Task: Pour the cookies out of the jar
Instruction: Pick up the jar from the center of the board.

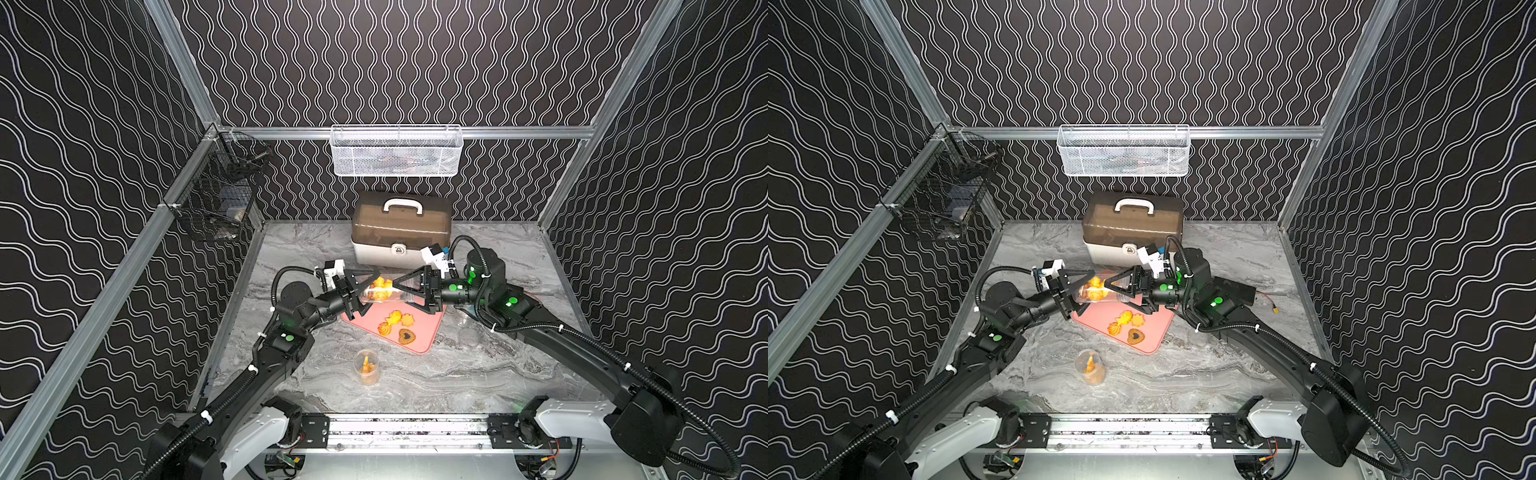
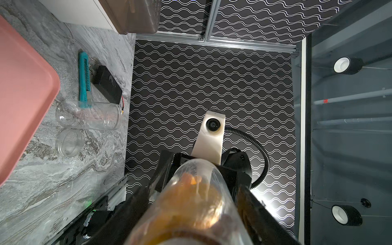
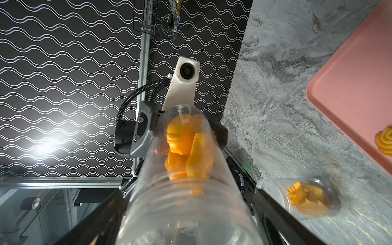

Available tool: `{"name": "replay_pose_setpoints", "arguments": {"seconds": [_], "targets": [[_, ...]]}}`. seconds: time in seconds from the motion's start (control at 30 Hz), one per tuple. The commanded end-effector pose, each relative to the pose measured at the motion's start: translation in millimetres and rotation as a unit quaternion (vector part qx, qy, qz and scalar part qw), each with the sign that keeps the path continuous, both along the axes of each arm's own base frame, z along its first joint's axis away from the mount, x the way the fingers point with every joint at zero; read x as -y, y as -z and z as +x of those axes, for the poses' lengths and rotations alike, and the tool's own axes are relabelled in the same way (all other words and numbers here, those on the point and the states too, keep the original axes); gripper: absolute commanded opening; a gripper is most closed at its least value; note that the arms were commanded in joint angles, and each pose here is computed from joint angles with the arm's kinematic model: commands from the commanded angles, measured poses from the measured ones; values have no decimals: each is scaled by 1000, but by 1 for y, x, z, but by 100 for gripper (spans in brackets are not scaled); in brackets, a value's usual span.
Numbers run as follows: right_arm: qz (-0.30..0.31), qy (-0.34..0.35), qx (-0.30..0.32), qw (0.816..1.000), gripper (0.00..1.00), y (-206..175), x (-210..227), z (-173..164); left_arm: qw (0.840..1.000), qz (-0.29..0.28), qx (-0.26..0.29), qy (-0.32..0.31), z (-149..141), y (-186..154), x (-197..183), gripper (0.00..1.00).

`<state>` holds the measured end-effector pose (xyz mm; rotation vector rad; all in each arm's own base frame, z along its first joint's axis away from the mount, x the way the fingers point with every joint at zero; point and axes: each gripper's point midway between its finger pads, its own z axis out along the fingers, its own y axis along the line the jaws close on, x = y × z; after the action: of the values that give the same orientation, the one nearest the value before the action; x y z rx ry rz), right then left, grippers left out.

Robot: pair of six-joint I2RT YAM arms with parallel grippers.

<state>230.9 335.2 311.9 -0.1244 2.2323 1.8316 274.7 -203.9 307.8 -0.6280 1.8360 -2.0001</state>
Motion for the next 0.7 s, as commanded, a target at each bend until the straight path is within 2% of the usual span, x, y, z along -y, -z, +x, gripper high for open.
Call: {"name": "replay_pose_setpoints", "arguments": {"seconds": [0.0, 0.3, 0.67], "targets": [[-2, 1, 7, 1000, 100, -5, 2, -2, 1000, -18, 25, 4, -3, -15, 0, 67], [-25, 13, 17, 999, 100, -6, 16, -5, 1000, -19, 22, 7, -4, -12, 0, 67], [-20, -4, 3, 1000, 100, -11, 24, -5, 999, -25, 20, 13, -6, -10, 1, 67]]}}
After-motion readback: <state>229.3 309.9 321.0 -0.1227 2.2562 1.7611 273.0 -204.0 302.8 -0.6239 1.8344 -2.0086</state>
